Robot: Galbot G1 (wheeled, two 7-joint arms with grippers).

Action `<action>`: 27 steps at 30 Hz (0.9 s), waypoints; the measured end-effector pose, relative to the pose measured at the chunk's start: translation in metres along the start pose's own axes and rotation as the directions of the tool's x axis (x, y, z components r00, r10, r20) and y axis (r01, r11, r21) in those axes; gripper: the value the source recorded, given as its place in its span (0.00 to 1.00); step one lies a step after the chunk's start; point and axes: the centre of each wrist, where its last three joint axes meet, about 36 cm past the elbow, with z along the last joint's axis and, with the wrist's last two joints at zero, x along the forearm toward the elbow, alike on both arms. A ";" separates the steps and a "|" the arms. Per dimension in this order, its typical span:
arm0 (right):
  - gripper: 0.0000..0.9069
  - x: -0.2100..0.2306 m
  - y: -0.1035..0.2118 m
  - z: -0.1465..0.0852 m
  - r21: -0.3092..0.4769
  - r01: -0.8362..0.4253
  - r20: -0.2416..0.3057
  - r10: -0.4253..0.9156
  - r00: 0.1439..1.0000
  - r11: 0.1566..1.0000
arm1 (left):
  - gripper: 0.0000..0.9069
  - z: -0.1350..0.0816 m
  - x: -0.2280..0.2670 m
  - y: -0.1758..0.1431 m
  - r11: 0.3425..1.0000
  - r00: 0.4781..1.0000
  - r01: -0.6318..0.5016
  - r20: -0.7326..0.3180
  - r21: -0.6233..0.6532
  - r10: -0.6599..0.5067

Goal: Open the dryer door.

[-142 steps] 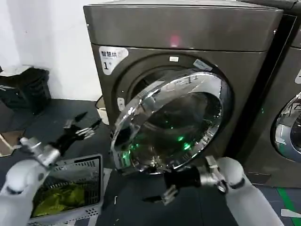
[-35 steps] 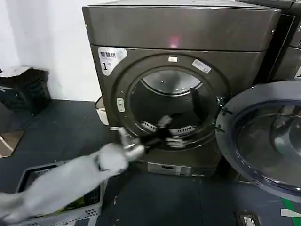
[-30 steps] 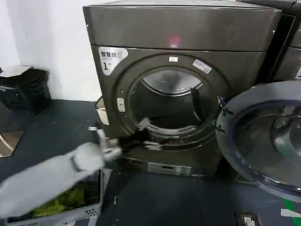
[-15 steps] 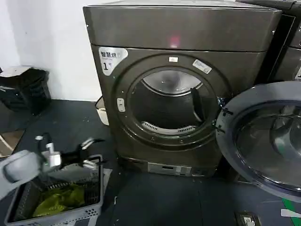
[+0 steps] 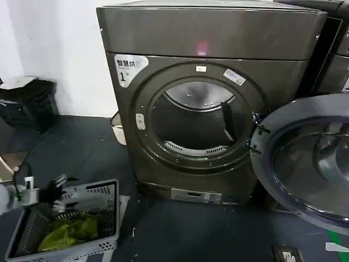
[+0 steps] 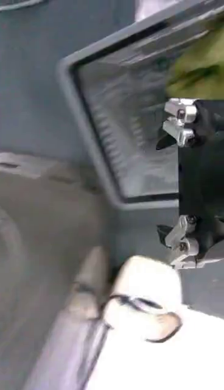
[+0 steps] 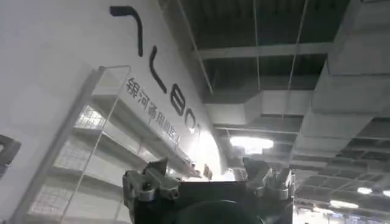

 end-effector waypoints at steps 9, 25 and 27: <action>1.00 0.006 -0.003 0.000 -0.004 0.009 -0.007 -0.009 1.000 1.000 | 1.00 0.010 0.007 0.008 0.995 0.998 -0.031 -0.061 -0.100 0.025; 1.00 0.011 0.001 0.005 0.005 0.036 -0.007 -0.036 0.999 0.999 | 1.00 0.020 0.009 0.010 0.987 0.994 -0.077 -0.094 -0.144 0.064; 1.00 0.012 0.001 0.006 0.005 0.037 -0.008 -0.037 0.999 0.999 | 1.00 0.021 0.010 0.010 0.986 0.993 -0.082 -0.092 -0.145 0.069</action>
